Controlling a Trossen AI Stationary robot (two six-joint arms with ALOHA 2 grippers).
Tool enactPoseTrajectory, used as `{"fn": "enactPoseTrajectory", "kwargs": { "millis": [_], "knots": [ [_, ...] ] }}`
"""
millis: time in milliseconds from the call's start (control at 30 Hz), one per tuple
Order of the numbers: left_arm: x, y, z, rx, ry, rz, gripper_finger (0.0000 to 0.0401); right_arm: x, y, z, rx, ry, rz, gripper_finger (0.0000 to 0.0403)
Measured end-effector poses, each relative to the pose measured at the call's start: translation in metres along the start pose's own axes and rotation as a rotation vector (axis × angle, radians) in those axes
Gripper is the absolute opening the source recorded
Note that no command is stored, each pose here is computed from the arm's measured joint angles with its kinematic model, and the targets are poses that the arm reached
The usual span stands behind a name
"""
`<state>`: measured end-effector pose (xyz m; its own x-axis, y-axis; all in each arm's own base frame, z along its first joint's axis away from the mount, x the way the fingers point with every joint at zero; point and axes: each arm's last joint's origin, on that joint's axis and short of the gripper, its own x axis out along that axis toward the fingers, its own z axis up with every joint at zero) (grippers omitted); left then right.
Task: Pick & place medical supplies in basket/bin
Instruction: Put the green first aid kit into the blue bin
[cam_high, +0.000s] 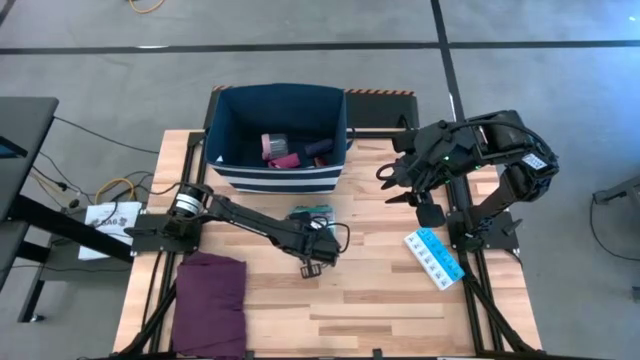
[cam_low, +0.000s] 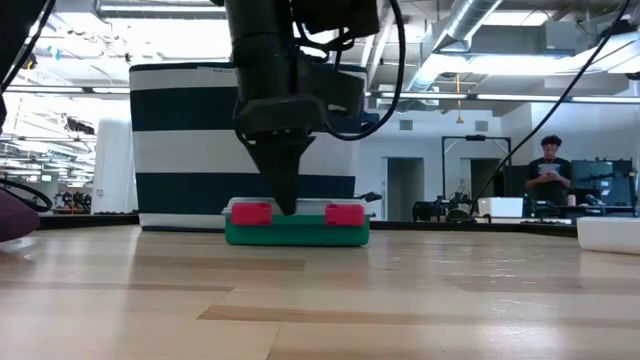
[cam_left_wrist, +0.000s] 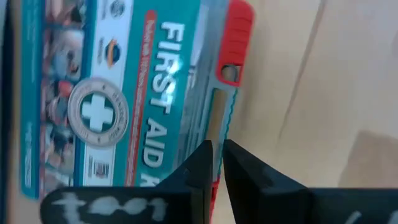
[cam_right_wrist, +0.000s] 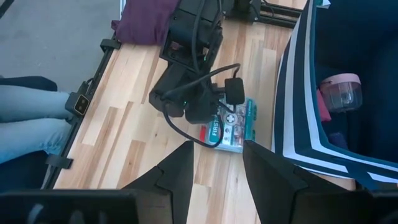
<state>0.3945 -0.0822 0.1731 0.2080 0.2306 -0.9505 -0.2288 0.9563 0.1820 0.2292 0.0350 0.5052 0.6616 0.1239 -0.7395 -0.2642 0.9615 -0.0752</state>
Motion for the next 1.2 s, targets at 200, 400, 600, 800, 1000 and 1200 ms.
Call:
{"fn": "enactPoseTrajectory", "kwargs": {
  "millis": [200,400,600,800,1000,1200],
  "knots": [
    [-0.001,0.000,-0.008,0.045,0.050,0.061,0.0029,0.000,0.000,0.000,0.000,0.000,0.000,0.0133],
    [-0.003,-0.003,-0.010,0.150,0.055,0.066,0.0029,0.000,0.000,0.000,0.000,0.000,0.000,0.0134],
    [-0.005,-0.010,-0.013,0.283,0.041,0.093,0.0029,0.000,0.000,0.000,0.000,0.000,0.000,0.0132],
    [-0.006,-0.013,-0.014,0.346,0.039,0.087,0.0029,0.000,0.000,0.000,-0.001,0.000,0.000,0.0134],
    [-0.003,-0.006,-0.011,0.333,0.063,0.036,0.0035,0.000,0.000,0.000,0.000,0.000,0.000,0.0133],
    [0.001,0.005,-0.006,0.320,0.088,-0.039,0.0080,0.000,0.000,0.000,0.000,0.000,0.000,0.0134]
  ]
}}
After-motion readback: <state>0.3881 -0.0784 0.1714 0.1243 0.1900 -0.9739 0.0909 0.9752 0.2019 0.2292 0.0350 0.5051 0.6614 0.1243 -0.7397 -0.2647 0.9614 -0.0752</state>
